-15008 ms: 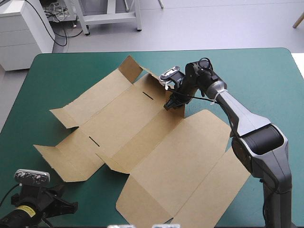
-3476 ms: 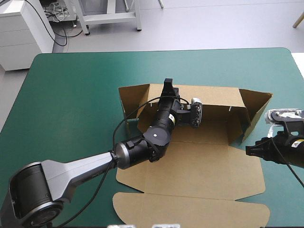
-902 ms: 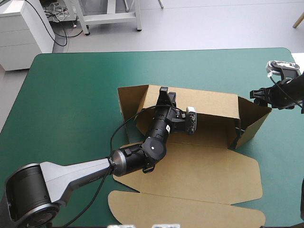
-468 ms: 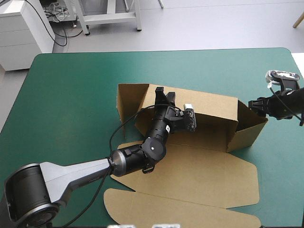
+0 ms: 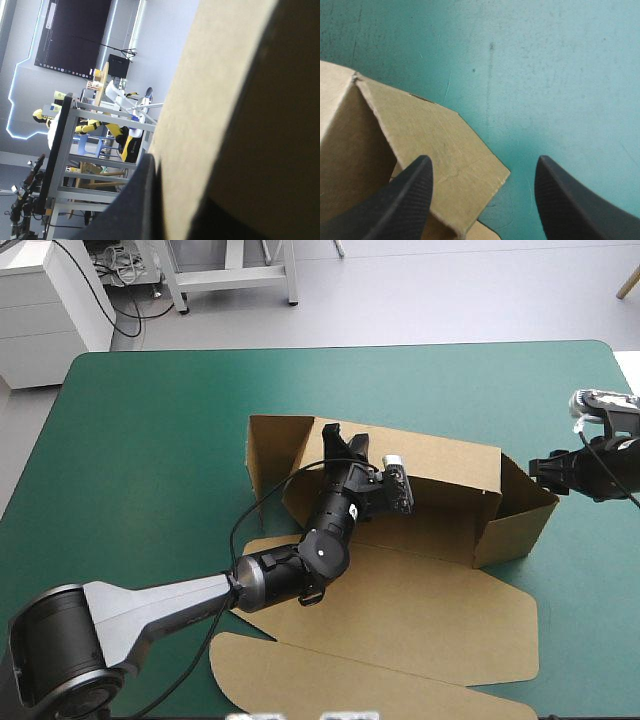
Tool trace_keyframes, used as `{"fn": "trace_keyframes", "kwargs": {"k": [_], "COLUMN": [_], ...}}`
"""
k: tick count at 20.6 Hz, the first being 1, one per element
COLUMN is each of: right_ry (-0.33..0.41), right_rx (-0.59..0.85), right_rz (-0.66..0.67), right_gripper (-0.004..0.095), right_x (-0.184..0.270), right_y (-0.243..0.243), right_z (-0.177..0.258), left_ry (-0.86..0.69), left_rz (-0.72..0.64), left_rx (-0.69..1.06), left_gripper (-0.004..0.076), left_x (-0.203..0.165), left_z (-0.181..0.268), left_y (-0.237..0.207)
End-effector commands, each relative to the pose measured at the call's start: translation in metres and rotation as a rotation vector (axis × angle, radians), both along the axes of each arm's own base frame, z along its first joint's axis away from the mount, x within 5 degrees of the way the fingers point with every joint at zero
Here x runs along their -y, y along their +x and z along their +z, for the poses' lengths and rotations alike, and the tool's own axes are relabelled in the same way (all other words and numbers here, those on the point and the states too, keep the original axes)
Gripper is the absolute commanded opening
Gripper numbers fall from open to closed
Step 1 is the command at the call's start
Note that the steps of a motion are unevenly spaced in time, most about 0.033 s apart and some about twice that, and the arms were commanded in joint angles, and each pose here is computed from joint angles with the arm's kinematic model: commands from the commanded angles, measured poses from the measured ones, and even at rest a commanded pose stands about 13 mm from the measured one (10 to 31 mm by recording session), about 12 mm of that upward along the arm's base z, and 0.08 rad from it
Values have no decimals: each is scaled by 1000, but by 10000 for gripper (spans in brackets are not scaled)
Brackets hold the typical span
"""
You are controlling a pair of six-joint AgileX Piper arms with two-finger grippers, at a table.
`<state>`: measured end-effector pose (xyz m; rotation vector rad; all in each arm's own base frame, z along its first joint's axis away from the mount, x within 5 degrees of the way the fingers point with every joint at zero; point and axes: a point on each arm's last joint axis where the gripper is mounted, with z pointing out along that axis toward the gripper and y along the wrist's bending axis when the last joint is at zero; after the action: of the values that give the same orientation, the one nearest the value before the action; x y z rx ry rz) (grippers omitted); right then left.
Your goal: Fold the box
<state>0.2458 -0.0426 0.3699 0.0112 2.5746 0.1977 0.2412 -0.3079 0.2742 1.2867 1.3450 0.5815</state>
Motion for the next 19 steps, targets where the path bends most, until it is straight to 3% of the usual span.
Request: {"fn": "trace_keyframes", "kwargs": {"k": [1,7,9,12,15,19], "right_ry": [4,38,51,83,28,-20], "right_rx": [66,-36,3,170,276,265], "right_rz": [-12,9,26,31,-1,-46], "right_gripper": [550,550,551,550,550,551], "right_x": [-6,-10,-13,-20,-16,0], "right_y": [-19,-30,-32,-36,-32,2], "right_z": [20,-15,-15,31,73,83], "left_ry": [-147,-161,-159,-158,-155,-149], "left_rz": [42,44,43,38,38,32], "left_rx": [-66,-72,-72,-74,-73,-65], "left_gripper": [-8,-8,-8,-8,-8,-8], "left_x": [-3,-3,-3,-3,-3,-2], "left_z": [11,11,11,11,11,11], "left_y": [-4,-4,-4,-4,-4,-4]}}
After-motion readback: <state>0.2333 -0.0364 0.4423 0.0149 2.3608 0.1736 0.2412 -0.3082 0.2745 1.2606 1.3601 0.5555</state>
